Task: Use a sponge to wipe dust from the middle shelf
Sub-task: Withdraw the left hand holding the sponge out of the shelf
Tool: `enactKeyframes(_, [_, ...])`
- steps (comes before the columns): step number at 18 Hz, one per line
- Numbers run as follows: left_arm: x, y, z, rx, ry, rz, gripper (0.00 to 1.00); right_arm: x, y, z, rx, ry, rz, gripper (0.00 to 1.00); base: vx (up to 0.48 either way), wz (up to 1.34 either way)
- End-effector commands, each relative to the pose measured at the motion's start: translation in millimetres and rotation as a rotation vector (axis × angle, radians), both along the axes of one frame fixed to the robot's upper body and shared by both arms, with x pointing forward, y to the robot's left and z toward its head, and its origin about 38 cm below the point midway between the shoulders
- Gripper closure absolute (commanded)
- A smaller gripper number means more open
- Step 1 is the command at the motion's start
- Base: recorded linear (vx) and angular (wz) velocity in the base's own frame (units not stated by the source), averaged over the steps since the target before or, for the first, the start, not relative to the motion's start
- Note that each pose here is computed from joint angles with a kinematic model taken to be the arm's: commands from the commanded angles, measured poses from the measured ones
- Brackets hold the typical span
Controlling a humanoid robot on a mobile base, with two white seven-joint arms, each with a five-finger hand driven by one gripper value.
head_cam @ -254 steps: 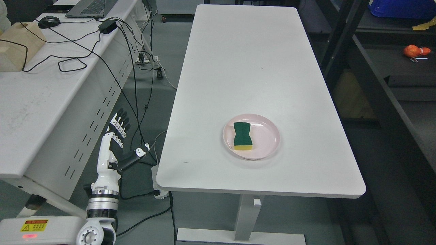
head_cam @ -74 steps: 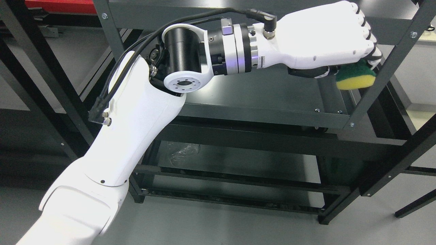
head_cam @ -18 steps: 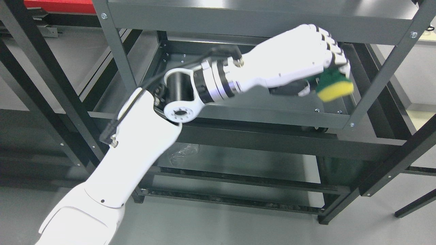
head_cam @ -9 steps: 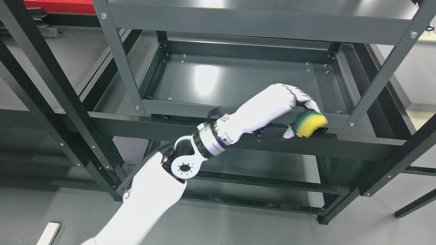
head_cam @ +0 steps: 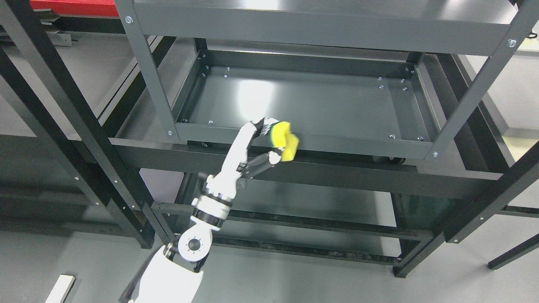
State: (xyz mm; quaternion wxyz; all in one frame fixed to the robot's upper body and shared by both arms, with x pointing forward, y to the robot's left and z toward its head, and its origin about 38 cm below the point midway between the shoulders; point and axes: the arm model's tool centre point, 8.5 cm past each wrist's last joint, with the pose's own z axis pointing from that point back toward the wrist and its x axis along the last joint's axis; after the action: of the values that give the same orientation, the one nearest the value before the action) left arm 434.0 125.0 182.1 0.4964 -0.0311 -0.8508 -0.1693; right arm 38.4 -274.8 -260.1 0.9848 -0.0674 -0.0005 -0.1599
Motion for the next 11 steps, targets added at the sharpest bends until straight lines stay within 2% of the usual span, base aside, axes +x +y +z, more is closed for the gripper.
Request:
enactKeyframes(1, [-49,84,-1,-0.166,0.031,0.195,1.0,6.0,-12,1.3,-0.02,-0.017,0.0,0.0,0.0,0.0])
enactKeyframes(4, [-47,101,1,-0.18,0.049,0.256,1.0,6.0,-12,1.3,-0.02,-0.017,0.0,0.0,0.0,0.0])
enactKeyframes(11, [-44,100,5,-0.202,0.052,0.245,1.0,6.0,-12,1.3,-0.02,-0.017,0.0,0.0,0.0,0.0])
